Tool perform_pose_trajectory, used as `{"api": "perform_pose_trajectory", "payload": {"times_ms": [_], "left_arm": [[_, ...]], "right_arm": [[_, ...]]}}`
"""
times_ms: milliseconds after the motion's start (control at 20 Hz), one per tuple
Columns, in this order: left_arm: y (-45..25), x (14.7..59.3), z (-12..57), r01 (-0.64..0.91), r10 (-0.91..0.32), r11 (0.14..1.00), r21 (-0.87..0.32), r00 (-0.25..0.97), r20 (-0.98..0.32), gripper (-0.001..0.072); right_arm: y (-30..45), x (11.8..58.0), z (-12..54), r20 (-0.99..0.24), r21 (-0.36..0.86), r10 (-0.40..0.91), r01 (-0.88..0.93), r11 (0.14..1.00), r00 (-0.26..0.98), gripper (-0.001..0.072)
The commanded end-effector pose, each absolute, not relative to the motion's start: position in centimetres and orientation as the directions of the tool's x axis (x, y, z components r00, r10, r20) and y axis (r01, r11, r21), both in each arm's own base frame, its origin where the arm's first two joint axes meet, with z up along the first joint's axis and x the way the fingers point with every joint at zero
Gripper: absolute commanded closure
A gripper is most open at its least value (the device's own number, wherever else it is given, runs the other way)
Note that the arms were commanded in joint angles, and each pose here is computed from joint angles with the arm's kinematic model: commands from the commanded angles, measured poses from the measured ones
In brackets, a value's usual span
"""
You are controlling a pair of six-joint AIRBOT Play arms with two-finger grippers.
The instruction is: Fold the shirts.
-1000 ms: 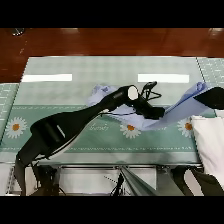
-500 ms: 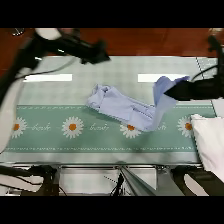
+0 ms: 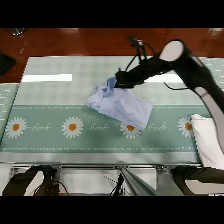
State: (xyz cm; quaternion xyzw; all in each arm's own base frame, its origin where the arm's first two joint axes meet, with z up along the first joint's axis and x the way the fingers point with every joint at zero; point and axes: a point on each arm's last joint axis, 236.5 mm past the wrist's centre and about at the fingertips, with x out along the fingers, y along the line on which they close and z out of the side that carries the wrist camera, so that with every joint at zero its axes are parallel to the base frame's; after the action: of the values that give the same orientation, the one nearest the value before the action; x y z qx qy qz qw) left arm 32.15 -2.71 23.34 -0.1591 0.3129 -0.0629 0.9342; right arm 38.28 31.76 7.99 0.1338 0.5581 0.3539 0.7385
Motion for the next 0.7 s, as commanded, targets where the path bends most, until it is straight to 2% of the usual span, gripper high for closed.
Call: {"api": "perform_pose_trajectory", "payload": {"times_ms": [0, 50, 100, 150, 200, 300, 450, 500, 550, 650], "left_arm": [[-2.0, 27.3, 19.9, -0.059, -0.154, 0.923, -0.379, 0.847, -0.509, 0.0685], [-2.9, 26.8, 18.4, -0.049, -0.186, 0.906, -0.42, 0.845, -0.501, 0.0685], [-3.5, 26.6, 16.9, -0.049, -0.211, 0.89, -0.453, 0.836, -0.506, 0.0685], [-4.0, 26.4, 15.2, -0.057, -0.235, 0.875, -0.481, 0.819, -0.524, 0.0686], [-4.2, 26.5, 13.8, -0.07, -0.249, 0.864, -0.498, 0.801, -0.545, 0.0686], [-4.2, 26.6, 11.7, -0.097, -0.254, 0.857, -0.506, 0.774, -0.58, 0.0685], [-4.1, 26.9, 10.8, -0.113, -0.26, 0.854, -0.508, 0.754, -0.603, 0.0685], [-4.2, 26.9, 10.7, -0.115, -0.261, 0.853, -0.509, 0.75, -0.607, 0.0685], [-4.2, 26.9, 10.7, -0.115, -0.262, 0.853, -0.509, 0.749, -0.608, 0.0685], [-4.2, 26.8, 10.7, -0.115, -0.262, 0.854, -0.508, 0.748, -0.609, 0.0685]], "right_arm": [[36.7, 41.0, 5.1, -0.693, 0.652, 0.715, -0.338, 0.679, 0.097, 0.0692], [37.6, 41.6, 4.7, -0.67, 0.684, 0.738, -0.314, 0.658, 0.087, 0.0689], [38.8, 41.7, 4.6, -0.638, 0.725, 0.767, -0.284, 0.628, 0.069, 0.0545], [39.8, 41.6, 4.6, -0.596, 0.77, 0.802, -0.251, 0.586, 0.044, 0.0226], [40.4, 40.9, 4.8, -0.568, 0.794, 0.823, -0.26, 0.55, 0.009, 0.0083], [38.4, 41.3, 5.6, -0.565, 0.798, 0.825, -0.257, 0.545, -0.005, 0.0082], [30.1, 42.0, 10.0, -0.578, 0.789, 0.816, -0.251, 0.56, 0.005, 0.0083], [26.3, 41.7, 11.7, -0.619, 0.748, 0.785, -0.281, 0.602, 0.033, 0.0083], [22.3, 41.4, 12.5, -0.692, 0.669, 0.717, -0.3, 0.68, 0.081, 0.0083], [13.5, 40.2, 13.1, -0.842, 0.435, 0.488, -0.245, 0.867, 0.232, 0.0083]]}}
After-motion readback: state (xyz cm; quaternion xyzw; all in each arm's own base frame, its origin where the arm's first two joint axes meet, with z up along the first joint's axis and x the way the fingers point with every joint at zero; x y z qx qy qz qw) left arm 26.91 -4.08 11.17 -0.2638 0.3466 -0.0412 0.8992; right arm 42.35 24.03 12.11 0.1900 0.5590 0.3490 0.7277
